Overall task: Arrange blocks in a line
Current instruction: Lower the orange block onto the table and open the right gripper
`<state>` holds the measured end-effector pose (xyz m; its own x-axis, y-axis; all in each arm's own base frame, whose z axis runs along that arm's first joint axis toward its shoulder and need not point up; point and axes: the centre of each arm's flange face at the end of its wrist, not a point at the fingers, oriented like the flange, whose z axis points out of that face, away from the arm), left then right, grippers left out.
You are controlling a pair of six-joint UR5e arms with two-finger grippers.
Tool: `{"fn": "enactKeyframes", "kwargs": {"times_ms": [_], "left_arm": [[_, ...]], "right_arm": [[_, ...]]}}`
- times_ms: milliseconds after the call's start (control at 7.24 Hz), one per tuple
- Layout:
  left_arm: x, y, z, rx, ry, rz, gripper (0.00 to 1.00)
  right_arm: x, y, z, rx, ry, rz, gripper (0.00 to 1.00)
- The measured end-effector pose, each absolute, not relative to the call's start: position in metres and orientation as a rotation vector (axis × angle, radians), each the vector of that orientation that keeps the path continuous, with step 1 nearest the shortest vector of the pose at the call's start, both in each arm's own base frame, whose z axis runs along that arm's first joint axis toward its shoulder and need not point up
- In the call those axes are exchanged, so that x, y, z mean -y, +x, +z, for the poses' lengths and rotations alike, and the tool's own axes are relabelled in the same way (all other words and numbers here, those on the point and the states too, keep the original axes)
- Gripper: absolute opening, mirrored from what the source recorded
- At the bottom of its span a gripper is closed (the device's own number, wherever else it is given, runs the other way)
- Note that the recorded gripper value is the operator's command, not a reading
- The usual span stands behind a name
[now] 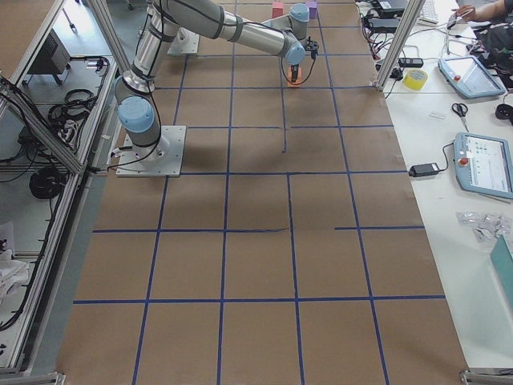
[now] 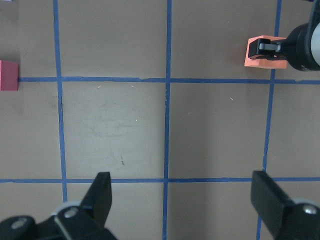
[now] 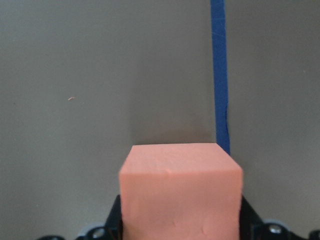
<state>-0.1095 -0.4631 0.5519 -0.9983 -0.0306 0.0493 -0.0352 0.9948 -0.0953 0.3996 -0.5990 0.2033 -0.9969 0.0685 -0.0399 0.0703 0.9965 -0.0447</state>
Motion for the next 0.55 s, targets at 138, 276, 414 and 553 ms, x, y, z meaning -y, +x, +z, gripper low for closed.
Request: {"fn": "enactKeyframes", "kwargs": {"times_ms": [138,276,414,553], "left_arm": [[0.463,-0.11,0.552,3.089,0.051,0.149,1.0],[0.463,-0.11,0.552,3.089,0.052,0.148,1.0],[0.463,-0.11,0.551,3.089,0.052,0.147,1.0],[0.464,-0.11,0.551,3.089,0.054,0.147,1.0]], "right_arm": [[0.599,0.4,0.205,-3.098,0.111,-0.071,1.0],[0.598,0.402,0.209,-3.094,0.125,-0.075,1.0],[0.596,0.405,0.222,-3.088,0.149,-0.088,1.0],[0.596,0.401,0.249,-3.084,0.167,-0.104,1.0]]}}
